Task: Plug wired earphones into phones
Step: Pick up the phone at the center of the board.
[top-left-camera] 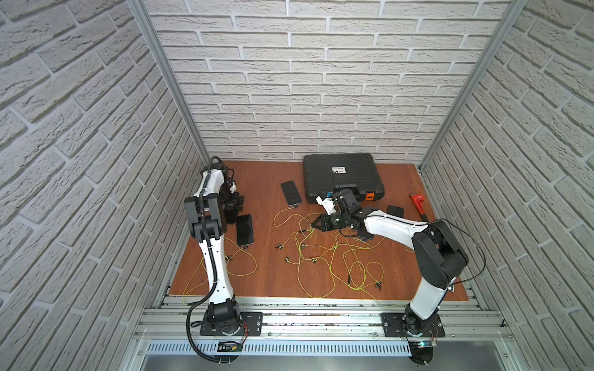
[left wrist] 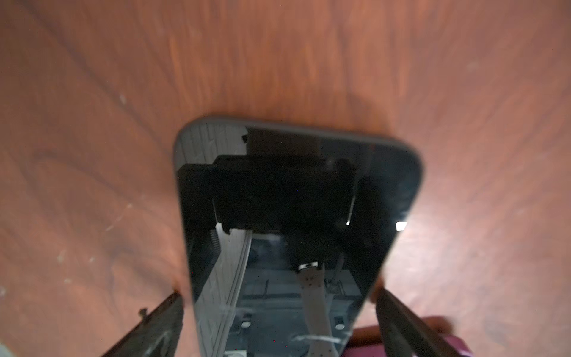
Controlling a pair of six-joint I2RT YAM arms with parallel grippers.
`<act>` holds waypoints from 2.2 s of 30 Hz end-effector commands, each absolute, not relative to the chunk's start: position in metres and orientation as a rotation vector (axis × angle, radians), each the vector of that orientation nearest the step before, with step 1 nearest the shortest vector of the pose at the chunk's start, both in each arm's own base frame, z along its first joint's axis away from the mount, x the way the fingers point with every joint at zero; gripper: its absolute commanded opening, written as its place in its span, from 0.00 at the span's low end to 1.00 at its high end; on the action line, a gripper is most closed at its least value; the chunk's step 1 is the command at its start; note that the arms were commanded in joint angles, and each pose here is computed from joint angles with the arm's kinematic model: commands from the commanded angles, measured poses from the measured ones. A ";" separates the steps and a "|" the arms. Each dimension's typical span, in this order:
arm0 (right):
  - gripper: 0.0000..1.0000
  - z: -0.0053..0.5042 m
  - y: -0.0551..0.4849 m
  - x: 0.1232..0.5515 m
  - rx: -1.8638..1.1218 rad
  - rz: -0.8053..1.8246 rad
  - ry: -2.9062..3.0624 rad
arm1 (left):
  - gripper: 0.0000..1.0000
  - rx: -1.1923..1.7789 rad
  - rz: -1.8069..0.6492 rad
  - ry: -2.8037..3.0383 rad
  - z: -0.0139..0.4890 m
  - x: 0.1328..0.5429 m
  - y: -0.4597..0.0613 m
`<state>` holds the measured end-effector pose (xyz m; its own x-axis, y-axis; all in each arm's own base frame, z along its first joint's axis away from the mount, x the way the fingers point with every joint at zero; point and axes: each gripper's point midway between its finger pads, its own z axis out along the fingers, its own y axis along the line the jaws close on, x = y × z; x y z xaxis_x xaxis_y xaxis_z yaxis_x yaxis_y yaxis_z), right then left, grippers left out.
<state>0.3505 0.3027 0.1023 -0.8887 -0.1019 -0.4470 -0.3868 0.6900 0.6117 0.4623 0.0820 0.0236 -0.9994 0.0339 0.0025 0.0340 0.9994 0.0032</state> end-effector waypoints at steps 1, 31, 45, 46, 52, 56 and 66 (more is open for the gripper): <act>0.06 0.107 0.302 0.351 -0.415 1.017 2.495 | 0.91 -0.080 -0.017 -3.033 0.001 0.443 0.084; 0.06 0.116 0.306 0.358 -0.403 1.029 2.487 | 0.92 0.276 -0.080 -3.093 0.001 0.472 0.120; 0.06 0.120 0.302 0.359 -0.399 1.001 2.482 | 0.74 0.182 -0.002 -3.060 -0.005 0.464 0.107; 0.06 0.121 0.303 0.360 -0.399 1.004 2.480 | 0.74 0.178 0.009 -3.069 -0.002 0.465 0.105; 0.06 0.138 0.314 0.375 -0.377 1.053 2.411 | 0.74 0.216 0.083 -3.167 0.033 0.481 0.079; 0.06 0.142 0.316 0.377 -0.400 1.050 2.412 | 0.72 0.383 0.130 -3.260 0.073 0.493 0.072; 0.06 0.142 0.319 0.372 -0.487 1.051 2.427 | 0.66 0.653 0.508 -3.375 0.138 0.486 0.027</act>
